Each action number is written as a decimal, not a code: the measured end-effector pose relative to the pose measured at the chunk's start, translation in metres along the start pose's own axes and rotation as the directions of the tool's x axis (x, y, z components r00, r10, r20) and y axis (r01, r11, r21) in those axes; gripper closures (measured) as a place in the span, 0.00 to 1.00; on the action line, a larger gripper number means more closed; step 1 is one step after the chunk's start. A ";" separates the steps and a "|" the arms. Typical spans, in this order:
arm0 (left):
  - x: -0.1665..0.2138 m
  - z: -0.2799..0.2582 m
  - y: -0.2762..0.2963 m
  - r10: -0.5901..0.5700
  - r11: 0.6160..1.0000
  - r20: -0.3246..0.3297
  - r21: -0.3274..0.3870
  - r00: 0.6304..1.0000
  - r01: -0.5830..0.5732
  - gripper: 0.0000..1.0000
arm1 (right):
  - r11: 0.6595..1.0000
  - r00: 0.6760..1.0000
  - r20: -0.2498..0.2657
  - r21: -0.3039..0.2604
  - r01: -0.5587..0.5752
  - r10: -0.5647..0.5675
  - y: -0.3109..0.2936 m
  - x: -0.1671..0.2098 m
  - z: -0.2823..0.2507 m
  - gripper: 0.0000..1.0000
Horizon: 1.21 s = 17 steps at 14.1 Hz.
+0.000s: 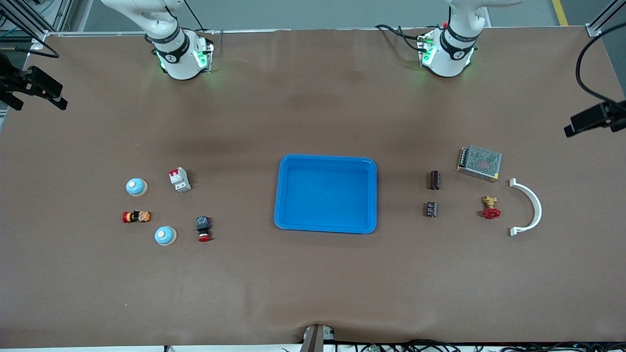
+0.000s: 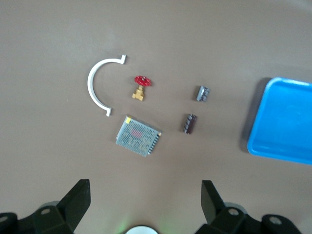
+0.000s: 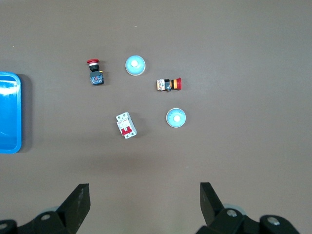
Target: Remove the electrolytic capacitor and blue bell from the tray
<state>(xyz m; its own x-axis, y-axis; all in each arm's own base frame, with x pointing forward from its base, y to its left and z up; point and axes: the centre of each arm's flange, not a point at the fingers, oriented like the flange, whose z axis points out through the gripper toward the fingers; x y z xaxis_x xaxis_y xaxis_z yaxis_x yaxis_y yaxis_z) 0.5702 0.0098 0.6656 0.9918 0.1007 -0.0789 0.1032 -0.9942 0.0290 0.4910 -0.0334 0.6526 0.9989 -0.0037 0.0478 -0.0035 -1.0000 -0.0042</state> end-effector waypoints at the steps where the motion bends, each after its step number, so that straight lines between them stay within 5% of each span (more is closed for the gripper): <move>1: -0.007 -0.004 0.006 0.012 1.000 -0.004 -0.001 1.000 -0.012 0.00 | 1.000 1.000 -0.002 0.000 0.000 0.000 0.000 0.000 -0.001 0.00; 14: -0.019 -0.001 0.060 0.190 0.982 -0.022 0.006 0.982 -0.189 0.00 | 1.000 1.000 -0.023 -0.002 -0.001 0.001 0.000 0.001 -0.011 0.00; 17: -0.018 -0.004 0.054 0.270 0.962 -0.035 0.059 0.962 -0.268 0.00 | 1.000 1.000 -0.026 -0.002 -0.001 0.001 0.000 0.001 -0.012 0.00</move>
<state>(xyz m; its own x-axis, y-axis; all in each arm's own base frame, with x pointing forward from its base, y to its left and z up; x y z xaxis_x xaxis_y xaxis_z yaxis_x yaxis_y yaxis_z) 0.5582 -0.0456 0.6729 0.9849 -0.1702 -0.0328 -0.1706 -0.9853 -0.0095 0.4910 -0.0340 0.6648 0.9973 -0.0047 0.0734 -0.0045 -1.0000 -0.0025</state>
